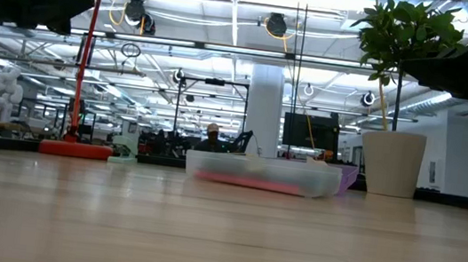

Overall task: Pack school essentials
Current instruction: Return to Home Position

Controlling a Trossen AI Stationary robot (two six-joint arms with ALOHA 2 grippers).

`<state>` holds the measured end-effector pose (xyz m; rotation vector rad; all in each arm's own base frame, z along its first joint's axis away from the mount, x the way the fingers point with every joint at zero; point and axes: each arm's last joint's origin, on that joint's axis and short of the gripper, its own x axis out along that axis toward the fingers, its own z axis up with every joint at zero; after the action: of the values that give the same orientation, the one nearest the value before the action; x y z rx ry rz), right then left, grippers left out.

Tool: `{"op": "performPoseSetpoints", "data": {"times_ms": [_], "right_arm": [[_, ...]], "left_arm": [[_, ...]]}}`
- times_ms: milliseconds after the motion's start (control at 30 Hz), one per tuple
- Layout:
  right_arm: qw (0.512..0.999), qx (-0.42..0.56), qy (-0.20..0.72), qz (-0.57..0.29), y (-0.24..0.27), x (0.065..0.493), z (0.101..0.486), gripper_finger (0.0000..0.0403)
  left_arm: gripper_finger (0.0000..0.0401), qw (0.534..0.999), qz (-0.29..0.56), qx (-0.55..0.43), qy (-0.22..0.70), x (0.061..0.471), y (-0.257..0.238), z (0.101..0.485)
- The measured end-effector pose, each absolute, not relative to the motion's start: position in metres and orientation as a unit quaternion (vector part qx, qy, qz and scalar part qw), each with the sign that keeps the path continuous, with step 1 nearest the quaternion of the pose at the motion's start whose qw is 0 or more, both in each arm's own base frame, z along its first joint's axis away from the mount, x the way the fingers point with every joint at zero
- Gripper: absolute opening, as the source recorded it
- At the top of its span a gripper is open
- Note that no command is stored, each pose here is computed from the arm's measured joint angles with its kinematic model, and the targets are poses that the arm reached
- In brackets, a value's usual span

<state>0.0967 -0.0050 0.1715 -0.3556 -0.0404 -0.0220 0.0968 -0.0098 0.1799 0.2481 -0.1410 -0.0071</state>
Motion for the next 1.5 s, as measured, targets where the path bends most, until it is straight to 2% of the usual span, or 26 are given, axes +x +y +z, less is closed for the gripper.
{"op": "performPoseSetpoints", "data": {"times_ms": [400, 700, 900, 1500], "right_arm": [[0.984, -0.177, -0.02, -0.011, -0.005, 0.097, 0.171, 0.0], [0.984, -0.177, -0.02, -0.011, -0.005, 0.097, 0.171, 0.0], [0.984, -0.177, -0.02, -0.011, -0.005, 0.097, 0.171, 0.0], [0.984, -0.177, -0.02, -0.011, -0.005, 0.097, 0.171, 0.0]], "left_arm": [[0.0003, 0.994, -0.012, 0.11, -0.014, 0.097, 0.001, 0.168], [0.0005, 0.995, 0.025, 0.097, -0.009, 0.097, 0.007, 0.168], [0.0022, 0.996, 0.027, 0.081, -0.01, 0.097, 0.007, 0.169], [0.0024, 0.996, 0.028, 0.08, -0.01, 0.097, 0.007, 0.169]]}}
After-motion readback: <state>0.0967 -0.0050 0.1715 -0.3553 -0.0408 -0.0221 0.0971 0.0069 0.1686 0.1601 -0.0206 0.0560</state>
